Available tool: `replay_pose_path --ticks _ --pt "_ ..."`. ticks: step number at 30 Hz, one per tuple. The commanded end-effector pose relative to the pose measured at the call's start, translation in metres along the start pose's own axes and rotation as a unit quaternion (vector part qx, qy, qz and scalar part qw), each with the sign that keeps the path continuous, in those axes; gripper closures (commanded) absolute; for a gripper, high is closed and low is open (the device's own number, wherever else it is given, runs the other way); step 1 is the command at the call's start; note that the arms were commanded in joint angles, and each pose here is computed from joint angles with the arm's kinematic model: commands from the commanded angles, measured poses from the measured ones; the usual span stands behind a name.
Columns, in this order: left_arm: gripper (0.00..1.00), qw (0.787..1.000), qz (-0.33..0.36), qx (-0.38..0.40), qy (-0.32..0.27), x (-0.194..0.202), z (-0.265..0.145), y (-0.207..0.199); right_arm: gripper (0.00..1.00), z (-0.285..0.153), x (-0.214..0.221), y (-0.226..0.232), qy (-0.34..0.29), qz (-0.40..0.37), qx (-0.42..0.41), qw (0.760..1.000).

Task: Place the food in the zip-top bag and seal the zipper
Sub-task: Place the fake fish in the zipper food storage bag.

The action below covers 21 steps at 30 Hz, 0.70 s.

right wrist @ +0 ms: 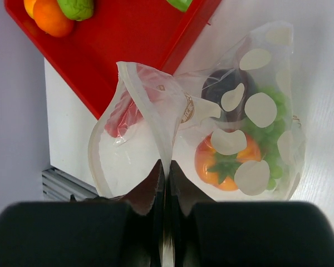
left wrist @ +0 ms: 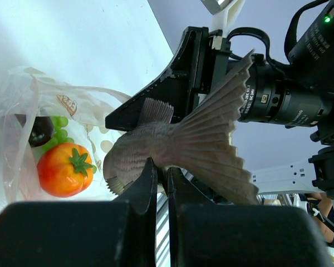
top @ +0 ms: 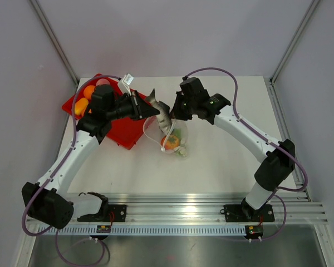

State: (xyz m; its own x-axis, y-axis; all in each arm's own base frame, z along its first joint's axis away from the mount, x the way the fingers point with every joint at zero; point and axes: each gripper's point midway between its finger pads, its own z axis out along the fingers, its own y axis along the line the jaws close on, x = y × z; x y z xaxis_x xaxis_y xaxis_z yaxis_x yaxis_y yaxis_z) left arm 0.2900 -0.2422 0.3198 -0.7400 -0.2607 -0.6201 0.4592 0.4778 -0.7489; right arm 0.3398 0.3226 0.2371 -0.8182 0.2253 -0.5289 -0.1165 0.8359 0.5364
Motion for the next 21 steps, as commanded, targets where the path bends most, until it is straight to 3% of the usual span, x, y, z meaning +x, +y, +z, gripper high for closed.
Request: replay_pose_path --ticks 1,18,21 --pt "1.00 0.999 0.028 0.030 -0.033 -0.015 0.007 -0.015 0.89 -0.026 -0.016 0.034 -0.026 0.012 -0.068 0.997" --pt "1.00 1.000 -0.014 -0.011 0.000 0.018 0.050 0.043 0.89 -0.036 -0.017 0.043 -0.030 0.026 -0.092 0.995" --pt "1.00 0.999 -0.014 -0.031 -0.021 0.015 0.053 0.053 0.89 -0.036 -0.017 0.042 -0.033 0.031 -0.090 0.995"
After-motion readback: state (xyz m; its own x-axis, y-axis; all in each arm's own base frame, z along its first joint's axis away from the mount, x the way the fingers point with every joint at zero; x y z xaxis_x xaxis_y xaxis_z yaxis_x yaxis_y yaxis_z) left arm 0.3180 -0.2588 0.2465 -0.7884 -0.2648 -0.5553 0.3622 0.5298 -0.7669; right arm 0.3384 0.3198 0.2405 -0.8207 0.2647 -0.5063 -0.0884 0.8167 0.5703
